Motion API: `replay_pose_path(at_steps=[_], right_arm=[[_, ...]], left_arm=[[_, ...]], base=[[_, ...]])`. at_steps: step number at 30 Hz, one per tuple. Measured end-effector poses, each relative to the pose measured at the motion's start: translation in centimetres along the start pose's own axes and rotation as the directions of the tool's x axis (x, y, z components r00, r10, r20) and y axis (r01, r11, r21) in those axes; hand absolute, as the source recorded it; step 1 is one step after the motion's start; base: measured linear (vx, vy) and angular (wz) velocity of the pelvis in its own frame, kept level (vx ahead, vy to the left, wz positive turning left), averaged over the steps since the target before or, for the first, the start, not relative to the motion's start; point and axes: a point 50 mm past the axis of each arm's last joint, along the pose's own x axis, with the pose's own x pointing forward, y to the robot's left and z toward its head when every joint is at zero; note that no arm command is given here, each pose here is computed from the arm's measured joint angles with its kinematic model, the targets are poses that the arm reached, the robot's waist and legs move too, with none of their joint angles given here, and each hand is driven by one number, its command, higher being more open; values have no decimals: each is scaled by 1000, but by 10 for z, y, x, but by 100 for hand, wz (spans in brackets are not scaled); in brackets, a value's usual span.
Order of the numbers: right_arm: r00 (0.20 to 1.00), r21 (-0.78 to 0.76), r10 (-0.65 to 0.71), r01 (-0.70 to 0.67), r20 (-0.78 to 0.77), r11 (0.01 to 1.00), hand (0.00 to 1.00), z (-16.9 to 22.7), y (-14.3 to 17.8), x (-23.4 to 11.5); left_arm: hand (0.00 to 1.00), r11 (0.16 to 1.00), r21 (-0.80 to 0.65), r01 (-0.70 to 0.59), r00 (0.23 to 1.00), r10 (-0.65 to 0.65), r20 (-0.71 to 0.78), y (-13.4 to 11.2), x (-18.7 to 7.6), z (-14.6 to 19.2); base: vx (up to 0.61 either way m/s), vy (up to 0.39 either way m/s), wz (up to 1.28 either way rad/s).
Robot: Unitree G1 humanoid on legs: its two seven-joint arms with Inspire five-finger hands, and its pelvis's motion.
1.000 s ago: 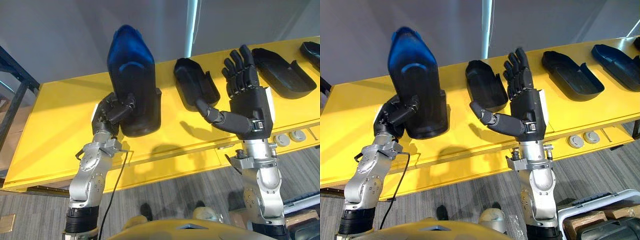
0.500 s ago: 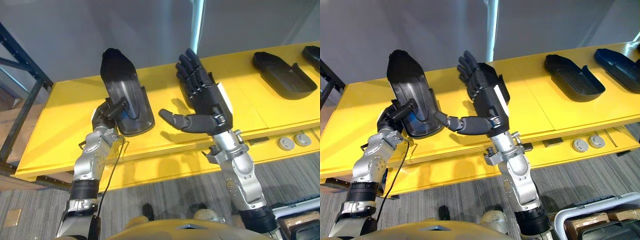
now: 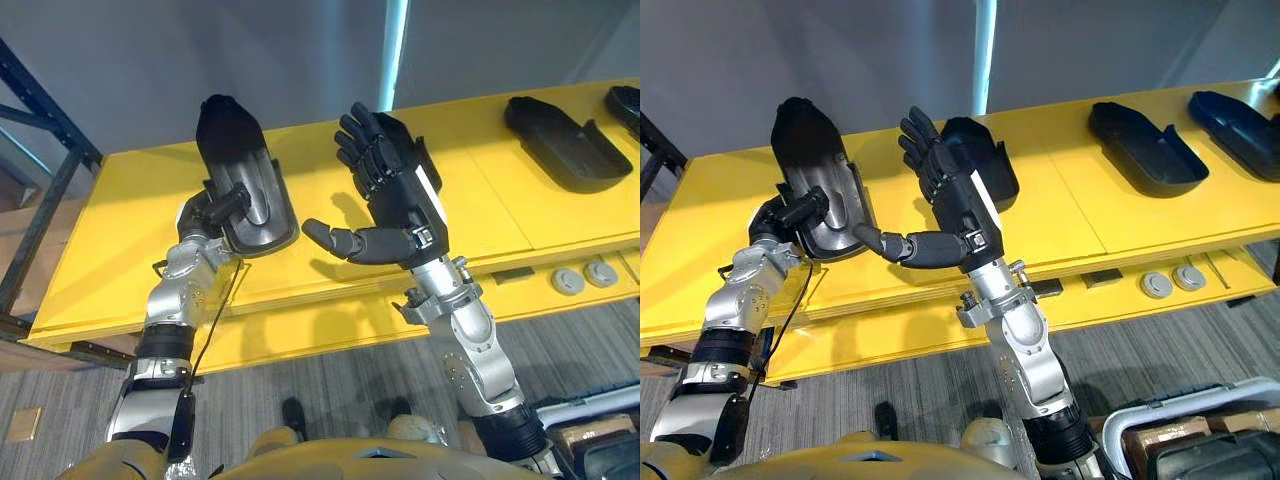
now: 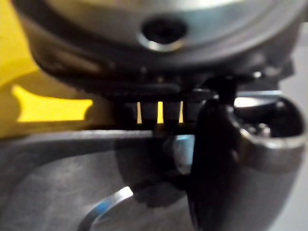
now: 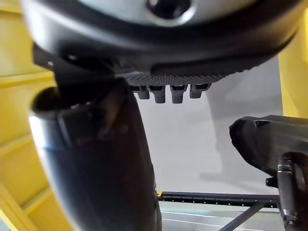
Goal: Walk over and take three plastic housings, then place them on the shelf
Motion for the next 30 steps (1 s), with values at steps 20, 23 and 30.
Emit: replay_pose_path(at_steps=[20,23,30], right_arm=[[1000,38,-2,4,-30,999,100,-4,1,-4],[1000,40,-2,3,-31,999,100,-5,1,-4],[999,45,9,-8,-34,999,100,-5,3,-4]], left_arm=[[100,980,193,-49,999,47,18,7,11,15],[100,979,195,-59,998,56,22,6,13,17],[100,979,197,-43,999,37,37,4,13,18]], base=[[-5,2,-3],[0,0,0],[0,0,0]])
